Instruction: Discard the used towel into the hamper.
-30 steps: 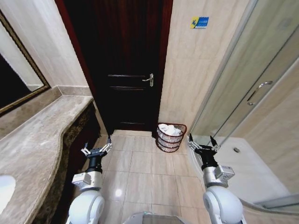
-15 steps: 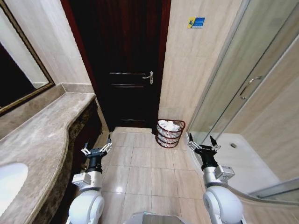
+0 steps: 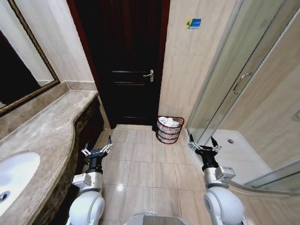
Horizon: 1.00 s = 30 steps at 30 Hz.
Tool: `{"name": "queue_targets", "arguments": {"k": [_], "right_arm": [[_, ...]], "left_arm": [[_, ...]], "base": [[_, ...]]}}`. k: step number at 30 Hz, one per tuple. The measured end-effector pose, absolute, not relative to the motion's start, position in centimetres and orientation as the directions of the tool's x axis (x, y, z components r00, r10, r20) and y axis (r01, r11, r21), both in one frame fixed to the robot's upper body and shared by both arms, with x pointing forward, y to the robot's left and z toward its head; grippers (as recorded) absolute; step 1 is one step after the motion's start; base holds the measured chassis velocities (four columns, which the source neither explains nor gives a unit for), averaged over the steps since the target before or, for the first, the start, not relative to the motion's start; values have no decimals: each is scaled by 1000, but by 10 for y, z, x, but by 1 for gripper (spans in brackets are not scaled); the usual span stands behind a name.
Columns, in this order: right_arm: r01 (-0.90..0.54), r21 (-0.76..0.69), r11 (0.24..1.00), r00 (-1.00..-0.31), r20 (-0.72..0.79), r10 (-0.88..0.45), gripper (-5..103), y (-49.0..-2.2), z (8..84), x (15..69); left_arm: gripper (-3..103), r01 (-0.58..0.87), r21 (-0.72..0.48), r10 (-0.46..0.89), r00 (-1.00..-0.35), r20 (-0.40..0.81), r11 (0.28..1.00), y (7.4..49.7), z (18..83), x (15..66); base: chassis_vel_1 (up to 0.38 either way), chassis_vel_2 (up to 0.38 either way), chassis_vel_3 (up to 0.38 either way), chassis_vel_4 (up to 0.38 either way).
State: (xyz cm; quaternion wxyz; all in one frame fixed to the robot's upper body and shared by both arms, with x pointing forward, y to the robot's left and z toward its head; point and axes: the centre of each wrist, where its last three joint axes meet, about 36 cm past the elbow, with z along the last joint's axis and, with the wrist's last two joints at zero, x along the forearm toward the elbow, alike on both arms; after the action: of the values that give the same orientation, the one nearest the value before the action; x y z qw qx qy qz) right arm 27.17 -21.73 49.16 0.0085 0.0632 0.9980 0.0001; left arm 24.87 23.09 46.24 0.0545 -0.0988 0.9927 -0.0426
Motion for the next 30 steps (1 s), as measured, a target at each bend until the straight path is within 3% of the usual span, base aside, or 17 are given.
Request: {"name": "queue_targets", "arguments": {"k": [30], "right_arm": [[126,1,992,-992,-17,126,100,-217,492,272]], "left_arm": [[100,-192,-95,-201,-975,-100,977,231,462,249]], "base": [[98,-96,-101,99]]}}
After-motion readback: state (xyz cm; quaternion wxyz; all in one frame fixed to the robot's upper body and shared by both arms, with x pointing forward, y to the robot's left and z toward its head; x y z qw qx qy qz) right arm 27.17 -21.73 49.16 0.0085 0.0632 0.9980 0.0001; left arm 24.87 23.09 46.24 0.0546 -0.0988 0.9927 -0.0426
